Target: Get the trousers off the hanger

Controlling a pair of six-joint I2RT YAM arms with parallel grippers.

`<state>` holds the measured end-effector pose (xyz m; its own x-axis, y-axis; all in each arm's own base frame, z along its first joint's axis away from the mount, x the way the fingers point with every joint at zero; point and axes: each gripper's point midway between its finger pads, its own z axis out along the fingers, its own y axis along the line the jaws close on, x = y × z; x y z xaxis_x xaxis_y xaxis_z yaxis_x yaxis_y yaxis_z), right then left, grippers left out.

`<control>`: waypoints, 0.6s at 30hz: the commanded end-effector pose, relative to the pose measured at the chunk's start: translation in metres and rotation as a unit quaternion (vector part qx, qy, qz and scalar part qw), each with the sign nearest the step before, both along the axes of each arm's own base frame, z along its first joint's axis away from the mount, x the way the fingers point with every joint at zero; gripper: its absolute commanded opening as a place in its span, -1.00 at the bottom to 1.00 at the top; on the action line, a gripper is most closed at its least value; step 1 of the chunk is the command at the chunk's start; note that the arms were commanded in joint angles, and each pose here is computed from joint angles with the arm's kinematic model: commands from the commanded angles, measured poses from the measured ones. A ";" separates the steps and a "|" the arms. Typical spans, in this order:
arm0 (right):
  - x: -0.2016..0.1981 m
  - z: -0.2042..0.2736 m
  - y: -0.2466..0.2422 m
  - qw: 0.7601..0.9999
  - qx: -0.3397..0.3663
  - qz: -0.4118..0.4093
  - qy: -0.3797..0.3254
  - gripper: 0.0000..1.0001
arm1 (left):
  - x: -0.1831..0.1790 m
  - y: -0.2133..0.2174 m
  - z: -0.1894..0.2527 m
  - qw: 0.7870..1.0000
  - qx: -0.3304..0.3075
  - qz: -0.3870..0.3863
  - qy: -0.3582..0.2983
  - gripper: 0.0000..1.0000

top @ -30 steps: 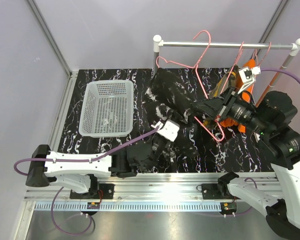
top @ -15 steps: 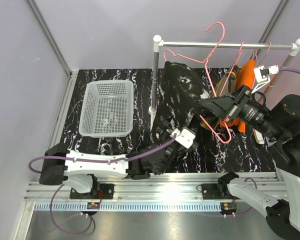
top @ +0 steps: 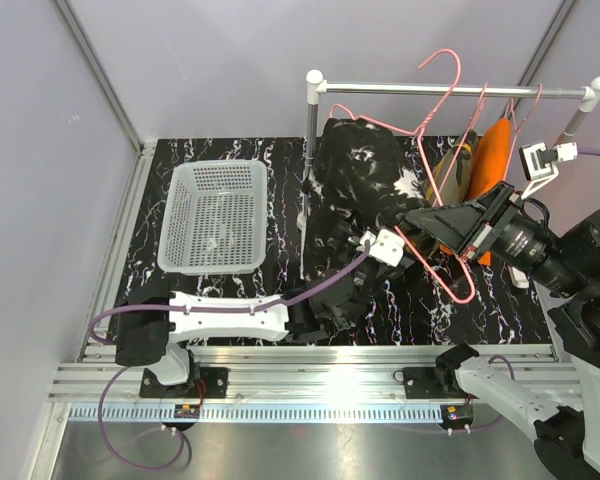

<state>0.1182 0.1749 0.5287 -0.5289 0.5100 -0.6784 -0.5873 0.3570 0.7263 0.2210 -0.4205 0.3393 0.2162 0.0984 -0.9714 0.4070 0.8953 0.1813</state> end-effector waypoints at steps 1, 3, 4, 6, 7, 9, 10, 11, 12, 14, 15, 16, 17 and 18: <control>-0.048 0.059 -0.008 0.989 0.064 0.052 -0.120 -1.00 | 0.013 0.009 0.043 0.992 -0.121 0.024 0.000 0.91; -0.050 0.055 -0.008 0.990 0.064 0.053 -0.117 -1.00 | 0.017 0.013 0.049 0.991 -0.128 0.042 -0.009 0.22; -0.052 0.055 -0.008 0.989 0.066 0.056 -0.119 -1.00 | 0.021 0.016 0.051 0.990 -0.132 0.053 -0.014 -0.10; -0.059 0.052 -0.009 0.988 0.068 0.065 -0.121 -1.00 | 0.026 0.026 0.060 0.986 -0.149 0.074 -0.024 -0.63; -0.061 0.050 -0.010 0.988 0.067 0.067 -0.122 -1.00 | 0.030 0.030 0.067 0.984 -0.156 0.083 -0.029 -0.76; -0.059 0.042 -0.013 0.990 0.055 0.052 -0.120 -1.00 | 0.031 0.046 0.084 0.978 -0.173 0.106 -0.049 -1.00; -0.058 0.039 -0.014 0.991 0.049 0.045 -0.119 -1.00 | 0.030 0.054 0.091 0.975 -0.179 0.115 -0.059 -1.00; -0.054 0.036 -0.017 0.992 0.045 0.031 -0.117 -1.00 | 0.029 0.064 0.102 0.971 -0.190 0.124 -0.068 -1.00; -0.050 0.027 -0.017 0.993 0.035 0.024 -0.110 -1.00 | 0.028 0.078 0.113 0.967 -0.196 0.140 -0.081 -1.00; -0.043 0.018 -0.018 0.994 0.026 0.011 -0.103 -1.00 | 0.023 0.103 0.135 0.960 -0.212 0.154 -0.094 -1.00; -0.036 0.007 -0.017 0.996 0.015 0.004 -0.092 -1.00 | 0.021 0.111 0.143 0.959 -0.220 0.153 -0.098 -1.00; -0.030 0.002 -0.018 0.996 0.010 -0.008 -0.086 -1.00 | 0.019 0.117 0.148 0.958 -0.223 0.150 -0.100 -1.00; -0.023 -0.005 -0.018 0.997 0.002 -0.019 -0.080 -1.00 | 0.015 0.132 0.159 0.956 -0.236 0.143 -0.099 -1.00; -0.015 -0.018 -0.018 0.997 -0.014 -0.031 -0.068 -1.00 | 0.013 0.136 0.163 0.957 -0.237 0.136 -0.099 -1.00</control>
